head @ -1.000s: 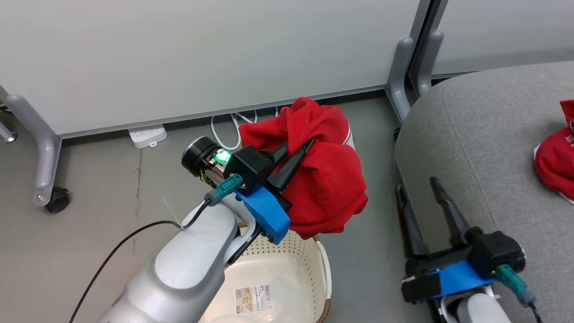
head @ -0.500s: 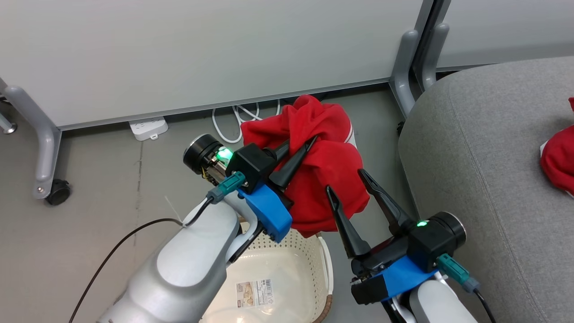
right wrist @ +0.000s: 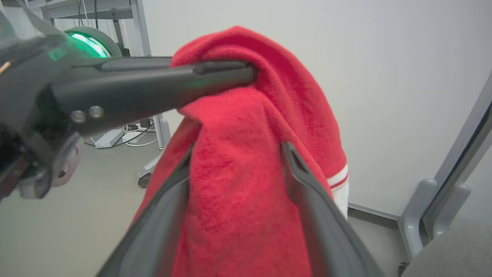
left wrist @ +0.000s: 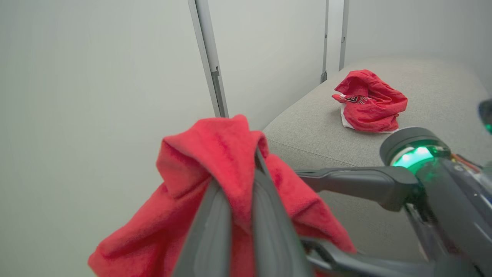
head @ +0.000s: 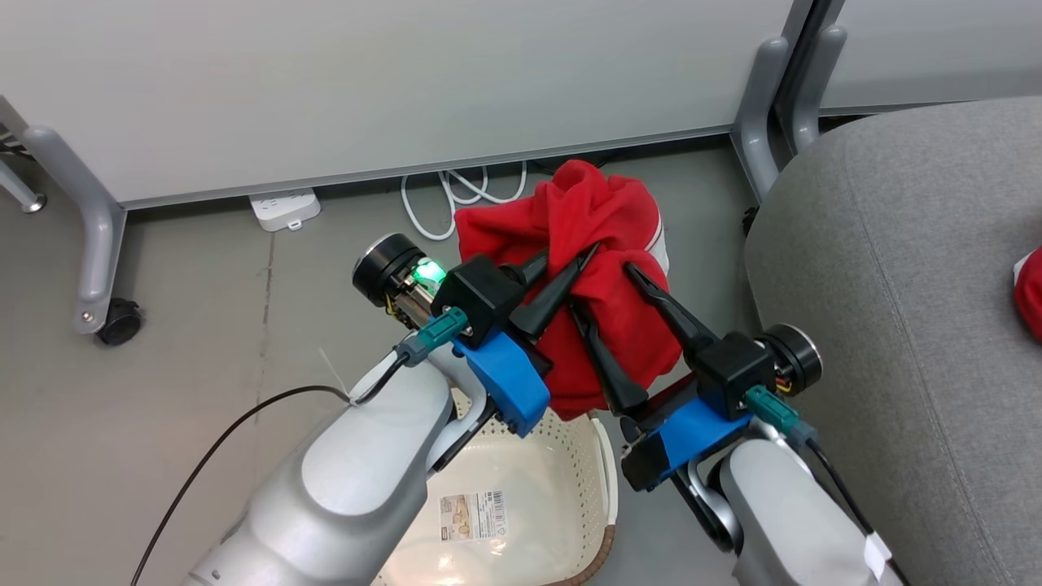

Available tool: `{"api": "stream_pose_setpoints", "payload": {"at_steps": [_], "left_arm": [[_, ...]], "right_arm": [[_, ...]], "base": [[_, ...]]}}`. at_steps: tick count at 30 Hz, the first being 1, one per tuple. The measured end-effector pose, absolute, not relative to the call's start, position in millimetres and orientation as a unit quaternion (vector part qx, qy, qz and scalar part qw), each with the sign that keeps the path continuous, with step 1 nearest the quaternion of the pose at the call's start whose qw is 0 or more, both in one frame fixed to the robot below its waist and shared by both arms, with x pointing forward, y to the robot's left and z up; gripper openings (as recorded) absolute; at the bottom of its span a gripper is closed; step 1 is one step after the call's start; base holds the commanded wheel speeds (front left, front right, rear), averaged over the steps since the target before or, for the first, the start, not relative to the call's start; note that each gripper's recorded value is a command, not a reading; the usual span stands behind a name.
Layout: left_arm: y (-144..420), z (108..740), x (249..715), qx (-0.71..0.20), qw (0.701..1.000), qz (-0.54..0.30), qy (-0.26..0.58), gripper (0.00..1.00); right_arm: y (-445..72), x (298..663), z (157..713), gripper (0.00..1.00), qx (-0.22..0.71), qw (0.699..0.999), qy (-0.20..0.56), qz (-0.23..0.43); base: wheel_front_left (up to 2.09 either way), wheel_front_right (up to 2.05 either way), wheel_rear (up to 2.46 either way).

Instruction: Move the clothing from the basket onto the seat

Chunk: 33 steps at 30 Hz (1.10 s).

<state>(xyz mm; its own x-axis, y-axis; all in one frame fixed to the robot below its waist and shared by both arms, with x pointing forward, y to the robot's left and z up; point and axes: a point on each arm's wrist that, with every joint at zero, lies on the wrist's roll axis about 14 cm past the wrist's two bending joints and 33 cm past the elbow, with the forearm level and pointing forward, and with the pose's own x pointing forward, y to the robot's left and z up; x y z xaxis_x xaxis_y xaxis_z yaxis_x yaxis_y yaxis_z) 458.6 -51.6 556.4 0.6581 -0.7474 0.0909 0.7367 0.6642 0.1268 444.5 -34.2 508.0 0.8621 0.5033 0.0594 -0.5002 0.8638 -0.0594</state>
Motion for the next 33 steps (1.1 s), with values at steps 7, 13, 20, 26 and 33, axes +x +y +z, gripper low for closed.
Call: {"api": "stream_pose_setpoints", "payload": {"at_steps": [7, 13, 20, 26, 33], "left_arm": [[-52, 553, 460, 0.037, 0.91, -0.409, -0.064, 0.0], [-52, 550, 461, 0.036, 0.909, -0.41, -0.061, 0.0], [-53, 550, 464, 0.036, 0.909, -0.41, -0.061, 0.0], [-54, 550, 464, 0.035, 0.909, -0.41, -0.061, 0.0], [-55, 549, 465, 0.033, 0.909, -0.411, -0.061, 0.0]], "right_arm": [[-32, 457, 497, 1.0, -0.025, 0.964, -0.017, 0.263], [-27, 462, 491, 0.0, -0.019, 0.963, -0.005, 0.27], [-28, 466, 492, 0.0, -0.015, 0.963, -0.005, 0.268], [-30, 466, 491, 0.0, -0.014, 0.964, -0.004, 0.265], [-31, 467, 490, 0.0, -0.013, 0.965, -0.002, 0.264]], "base": [[0.0, 0.0, 0.0], [0.0, 0.0, 0.0], [0.0, 0.0, 0.0], [0.0, 0.0, 0.0], [0.0, 0.0, 0.0]]}}
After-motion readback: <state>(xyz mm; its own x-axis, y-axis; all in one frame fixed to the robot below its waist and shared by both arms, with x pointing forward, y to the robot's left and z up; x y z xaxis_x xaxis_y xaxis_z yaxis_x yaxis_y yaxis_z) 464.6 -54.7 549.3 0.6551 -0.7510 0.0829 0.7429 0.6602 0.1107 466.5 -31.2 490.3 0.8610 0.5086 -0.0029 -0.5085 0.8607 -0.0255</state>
